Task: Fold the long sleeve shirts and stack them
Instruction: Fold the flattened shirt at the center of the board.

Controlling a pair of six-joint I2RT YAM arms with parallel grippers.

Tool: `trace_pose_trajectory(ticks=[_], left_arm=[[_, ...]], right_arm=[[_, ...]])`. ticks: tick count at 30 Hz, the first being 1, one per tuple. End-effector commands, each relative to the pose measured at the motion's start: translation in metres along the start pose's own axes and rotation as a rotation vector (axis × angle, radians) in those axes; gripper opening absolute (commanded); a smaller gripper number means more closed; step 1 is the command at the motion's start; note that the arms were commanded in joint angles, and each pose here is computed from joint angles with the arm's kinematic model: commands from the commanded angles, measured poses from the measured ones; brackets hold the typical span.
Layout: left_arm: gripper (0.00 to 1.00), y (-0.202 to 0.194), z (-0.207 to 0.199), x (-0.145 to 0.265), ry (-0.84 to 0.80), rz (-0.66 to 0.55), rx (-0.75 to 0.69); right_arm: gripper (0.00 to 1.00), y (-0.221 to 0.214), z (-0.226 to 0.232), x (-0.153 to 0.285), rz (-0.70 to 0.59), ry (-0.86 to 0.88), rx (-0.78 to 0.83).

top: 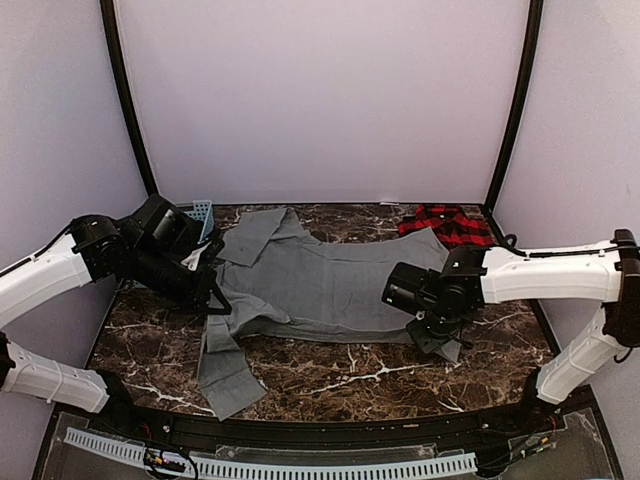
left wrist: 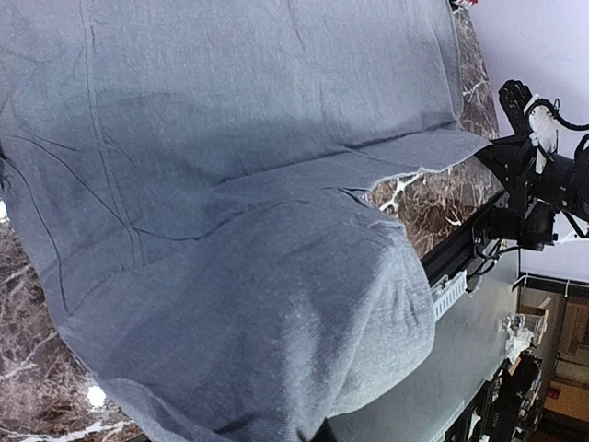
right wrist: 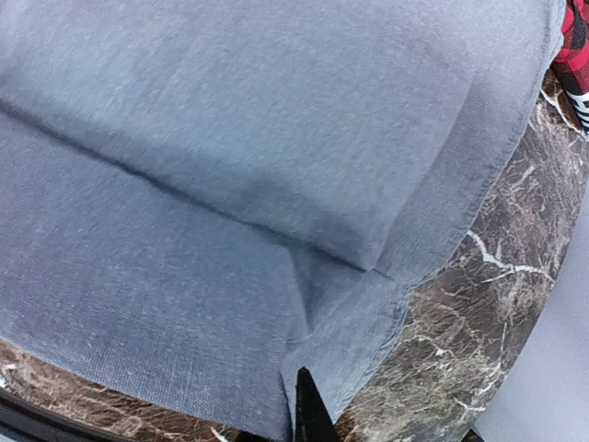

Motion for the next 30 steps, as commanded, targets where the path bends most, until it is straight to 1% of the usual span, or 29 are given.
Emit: trace_pose_trajectory(ticks=[1,3,5,7,10,14,18,21,23,27,30], left_arm=[[0.00,0.028,0.002,0.014,0.004,-0.107,-0.026],[0.00,0.034,0.001,0.019,-0.001,-0.127,-0.029],[0.00,0.038,0.000,0.020,-0.011,-0.133,-0.034],[0.00,0.041,0.000,0.019,-0.015,-0.131,-0.039],[0.00,0.045,0.005,0.017,-0.010,-0.132,-0.035],[0.00,0.051,0.009,0.018,-0.011,-0.138,-0.033],[0.00,0.053,0.016,0.018,0.001,-0.138,-0.028],[0.00,0.053,0.020,0.017,0.006,-0.133,-0.024],[0.00,0.053,0.024,0.018,0.020,-0.134,-0.021],[0.00,0.054,0.035,0.018,0.048,-0.140,-0.004],[0.00,0.055,0.039,0.015,0.056,-0.134,-0.001]], right_arm=[[0.09,0.010,-0.020,-0.009,0.030,-0.106,0.034],[0.12,0.011,-0.016,-0.011,0.033,-0.088,0.041],[0.16,0.012,-0.012,-0.014,0.030,-0.065,0.042],[0.23,0.008,-0.013,-0.018,0.043,-0.073,0.043],[0.30,0.001,-0.014,-0.024,0.069,-0.082,0.047],[0.36,-0.003,-0.017,-0.024,0.071,-0.095,0.035],[0.36,-0.005,-0.018,-0.026,0.082,-0.108,0.037],[0.25,-0.007,-0.019,-0.027,0.091,-0.118,0.034],[0.21,-0.008,-0.022,-0.025,0.089,-0.131,0.020],[0.19,-0.006,-0.030,-0.016,0.071,-0.167,-0.014],[0.22,-0.003,-0.039,-0.012,0.065,-0.201,-0.044]])
Point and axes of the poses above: each gripper's point midway between its finger pads, its own x axis back along the fingers, its own z axis along the line the jaws close on, y = z × x, the point moved 5 cm from there along x, back along the fingers, and after that the axes turned 3 degrees about -x, right-handed, at the moved point
